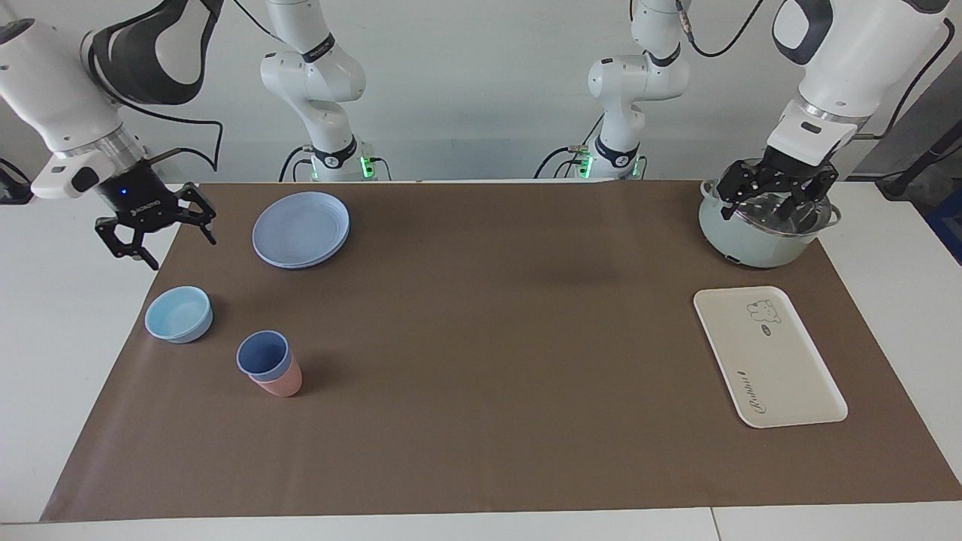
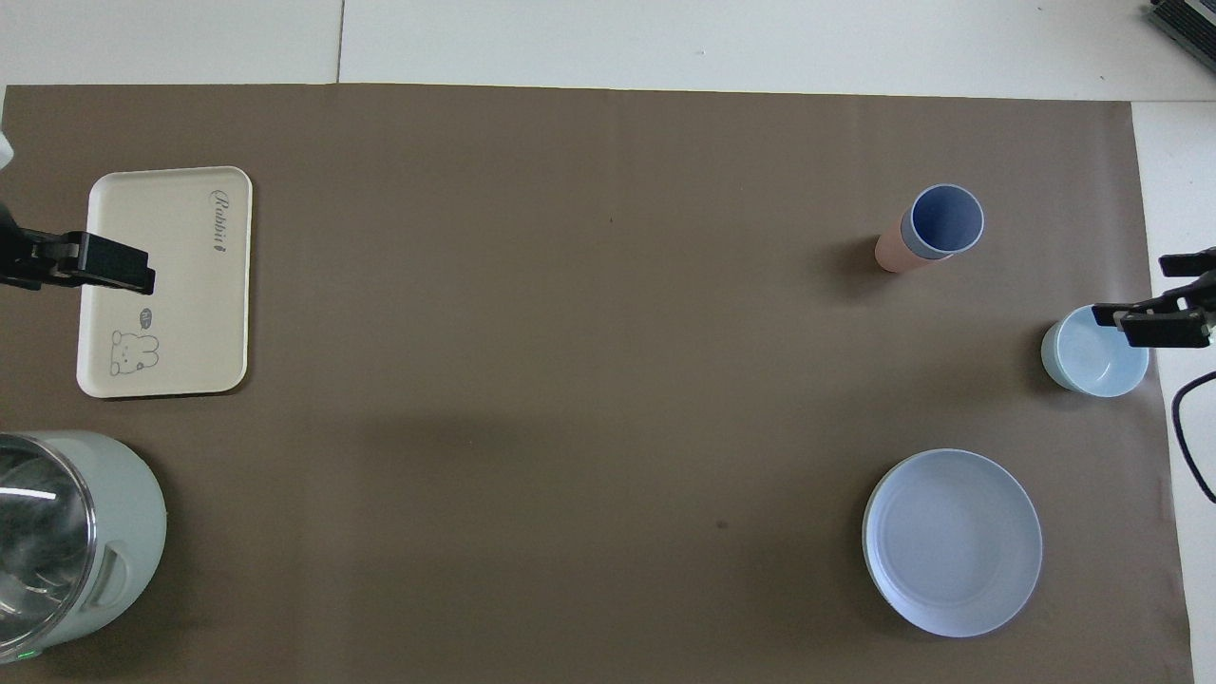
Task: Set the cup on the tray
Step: 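Reach the right gripper to the nested cups and grasp the blue cup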
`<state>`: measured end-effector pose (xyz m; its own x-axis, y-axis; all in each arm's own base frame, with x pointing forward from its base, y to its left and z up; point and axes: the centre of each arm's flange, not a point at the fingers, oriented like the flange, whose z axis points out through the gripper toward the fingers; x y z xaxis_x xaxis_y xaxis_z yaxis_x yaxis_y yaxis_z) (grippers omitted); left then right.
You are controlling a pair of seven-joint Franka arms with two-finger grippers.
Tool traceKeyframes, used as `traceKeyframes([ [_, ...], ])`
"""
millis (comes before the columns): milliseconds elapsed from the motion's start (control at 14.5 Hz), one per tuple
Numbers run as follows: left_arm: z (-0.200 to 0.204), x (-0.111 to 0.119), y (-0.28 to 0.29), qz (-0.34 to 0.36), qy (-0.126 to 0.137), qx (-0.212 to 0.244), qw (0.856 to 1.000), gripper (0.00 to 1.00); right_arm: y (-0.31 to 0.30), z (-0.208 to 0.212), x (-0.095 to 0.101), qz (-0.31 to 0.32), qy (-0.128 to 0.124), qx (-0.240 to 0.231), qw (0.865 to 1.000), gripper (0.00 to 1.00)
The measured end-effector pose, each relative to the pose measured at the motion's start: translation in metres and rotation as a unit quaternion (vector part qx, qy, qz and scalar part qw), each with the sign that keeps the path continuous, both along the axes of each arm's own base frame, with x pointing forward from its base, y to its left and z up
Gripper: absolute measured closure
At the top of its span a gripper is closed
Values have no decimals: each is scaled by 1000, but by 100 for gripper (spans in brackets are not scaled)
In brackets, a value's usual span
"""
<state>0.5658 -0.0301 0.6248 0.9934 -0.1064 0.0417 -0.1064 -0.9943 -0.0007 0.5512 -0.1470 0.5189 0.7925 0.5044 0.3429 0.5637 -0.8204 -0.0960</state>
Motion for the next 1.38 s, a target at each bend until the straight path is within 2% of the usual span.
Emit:
traceKeyframes([
  [207, 0, 0, 0, 0, 0, 0, 1000, 0, -34, -55, 12, 63, -59, 58, 995, 0],
  [345, 0, 0, 0, 0, 0, 0, 1000, 0, -41, -90, 22, 78, -87, 95, 989, 0],
  [621, -3, 0, 0, 0, 3, 0, 1000, 0, -36, -136, 33, 93, -111, 143, 979, 0],
  [966, -4, 0, 0, 0, 4, 0, 1000, 0, -35, -211, 35, 140, -175, 207, 952, 0],
  [1034, -5, 0, 1, 1, 5, 0, 1000, 0, -36, -223, 35, 139, -182, 214, 950, 0],
  [1379, -4, 1, 1, 1, 2, 0, 1000, 0, -20, -244, 42, 125, -207, 253, 937, 0],
])
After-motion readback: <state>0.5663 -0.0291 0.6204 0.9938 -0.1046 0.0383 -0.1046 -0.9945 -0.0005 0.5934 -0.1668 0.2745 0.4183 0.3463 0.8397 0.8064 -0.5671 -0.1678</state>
